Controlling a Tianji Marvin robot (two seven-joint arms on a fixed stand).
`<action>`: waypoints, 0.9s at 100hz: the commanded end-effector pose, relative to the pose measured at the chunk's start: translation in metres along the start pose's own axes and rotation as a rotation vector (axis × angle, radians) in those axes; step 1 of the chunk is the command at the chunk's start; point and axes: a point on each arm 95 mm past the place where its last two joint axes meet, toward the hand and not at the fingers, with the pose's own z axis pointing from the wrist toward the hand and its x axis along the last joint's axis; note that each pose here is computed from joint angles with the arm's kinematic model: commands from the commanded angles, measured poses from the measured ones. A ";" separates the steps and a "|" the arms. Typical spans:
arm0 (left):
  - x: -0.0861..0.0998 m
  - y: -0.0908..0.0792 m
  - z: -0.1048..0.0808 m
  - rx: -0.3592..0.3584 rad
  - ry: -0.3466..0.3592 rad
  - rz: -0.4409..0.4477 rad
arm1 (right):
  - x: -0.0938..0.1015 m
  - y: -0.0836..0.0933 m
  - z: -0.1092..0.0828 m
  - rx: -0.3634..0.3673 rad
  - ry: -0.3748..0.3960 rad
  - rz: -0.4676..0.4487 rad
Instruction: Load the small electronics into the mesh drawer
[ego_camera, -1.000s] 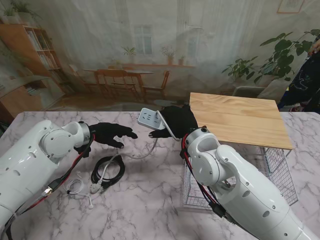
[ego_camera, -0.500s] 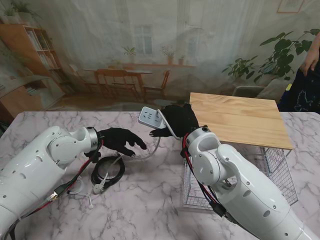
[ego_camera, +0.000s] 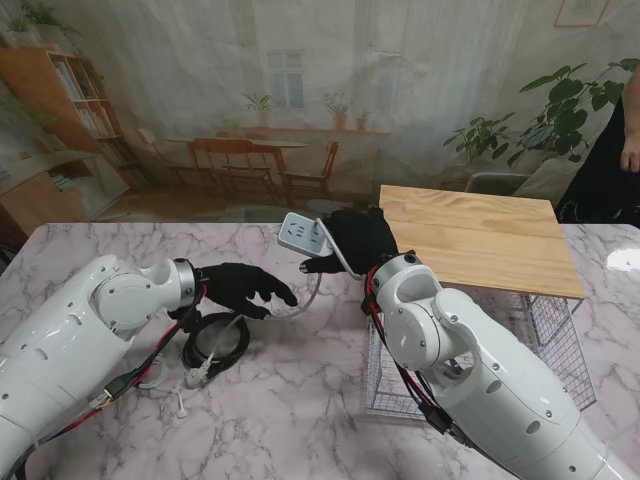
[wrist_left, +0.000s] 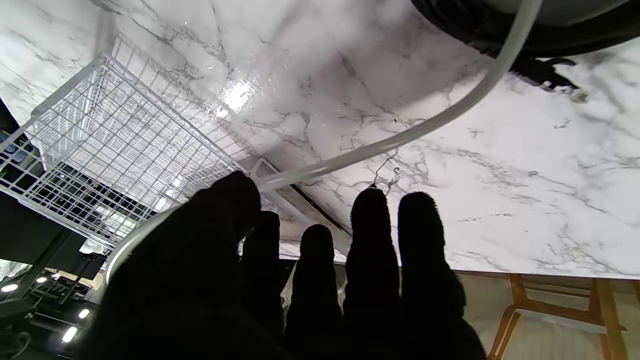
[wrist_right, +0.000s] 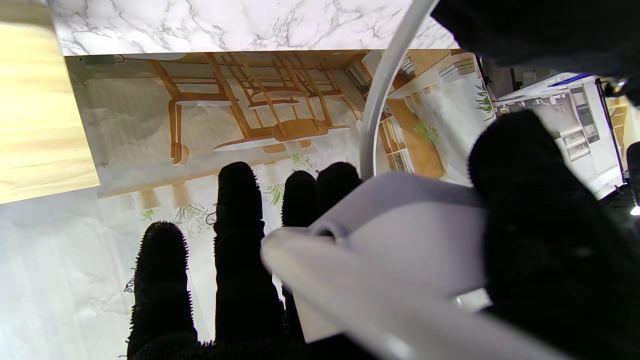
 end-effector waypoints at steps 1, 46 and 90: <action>0.003 0.007 0.000 -0.015 0.014 0.003 | 0.002 0.002 0.001 -0.006 -0.002 0.006; 0.011 0.021 0.010 0.028 0.051 -0.056 | 0.002 0.002 0.003 -0.005 -0.007 0.005; 0.016 0.024 0.010 0.029 0.052 -0.064 | 0.000 0.003 0.002 -0.011 -0.011 0.003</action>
